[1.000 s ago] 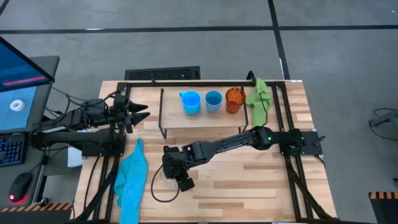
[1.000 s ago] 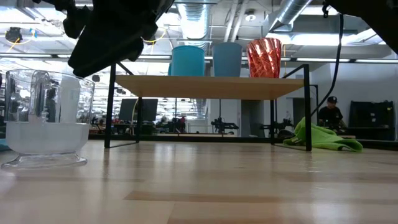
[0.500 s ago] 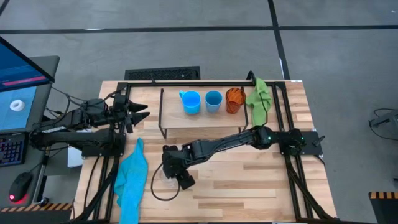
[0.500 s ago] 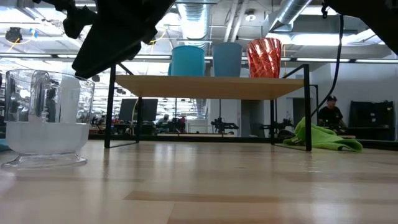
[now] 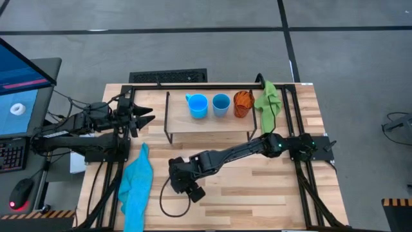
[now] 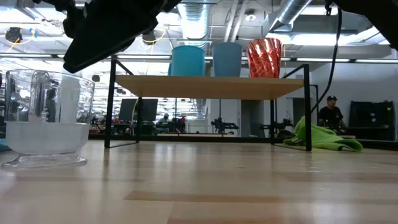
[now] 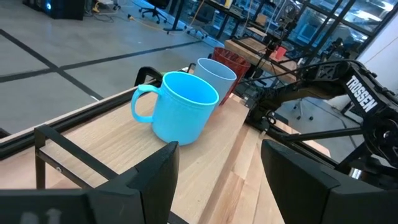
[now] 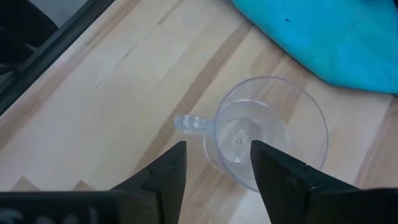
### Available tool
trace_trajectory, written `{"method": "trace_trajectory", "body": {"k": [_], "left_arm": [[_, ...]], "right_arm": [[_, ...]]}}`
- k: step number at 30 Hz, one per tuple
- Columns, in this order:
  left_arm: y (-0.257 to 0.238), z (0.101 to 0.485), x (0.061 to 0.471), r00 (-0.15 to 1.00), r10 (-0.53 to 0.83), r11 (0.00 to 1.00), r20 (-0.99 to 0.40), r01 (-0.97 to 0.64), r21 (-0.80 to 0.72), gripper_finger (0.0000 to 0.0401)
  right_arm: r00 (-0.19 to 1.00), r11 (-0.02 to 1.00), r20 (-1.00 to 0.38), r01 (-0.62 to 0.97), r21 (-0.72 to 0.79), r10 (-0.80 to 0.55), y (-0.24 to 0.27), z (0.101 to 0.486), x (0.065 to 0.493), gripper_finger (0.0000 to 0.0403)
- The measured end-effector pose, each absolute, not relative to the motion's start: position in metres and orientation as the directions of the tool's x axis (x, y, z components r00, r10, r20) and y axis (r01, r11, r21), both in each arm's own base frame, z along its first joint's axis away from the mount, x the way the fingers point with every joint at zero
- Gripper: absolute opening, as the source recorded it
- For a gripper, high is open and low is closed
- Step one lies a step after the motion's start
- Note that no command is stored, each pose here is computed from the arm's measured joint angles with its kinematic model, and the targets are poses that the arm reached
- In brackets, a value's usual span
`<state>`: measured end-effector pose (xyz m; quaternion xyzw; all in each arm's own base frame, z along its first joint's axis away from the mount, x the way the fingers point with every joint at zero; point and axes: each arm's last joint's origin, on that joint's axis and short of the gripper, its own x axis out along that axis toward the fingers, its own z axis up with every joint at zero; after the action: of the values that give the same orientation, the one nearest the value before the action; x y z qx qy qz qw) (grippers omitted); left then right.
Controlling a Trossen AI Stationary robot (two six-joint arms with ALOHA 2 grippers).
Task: Stack small to large cups/mugs on shelf
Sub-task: Put the transparent mug on the shelf
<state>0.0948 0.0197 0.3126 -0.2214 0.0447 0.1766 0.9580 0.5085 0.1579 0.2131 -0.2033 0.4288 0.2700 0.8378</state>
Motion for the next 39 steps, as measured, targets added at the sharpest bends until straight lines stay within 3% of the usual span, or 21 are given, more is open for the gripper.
{"method": "trace_trajectory", "body": {"k": [39], "left_arm": [[0.020,0.313,0.095,0.928,0.336,0.829,-0.163,-0.373,-0.416,0.0220]], "right_arm": [[0.447,0.791,-0.856,-0.607,-0.078,0.259,0.148,0.190,0.513,0.0172]]}}
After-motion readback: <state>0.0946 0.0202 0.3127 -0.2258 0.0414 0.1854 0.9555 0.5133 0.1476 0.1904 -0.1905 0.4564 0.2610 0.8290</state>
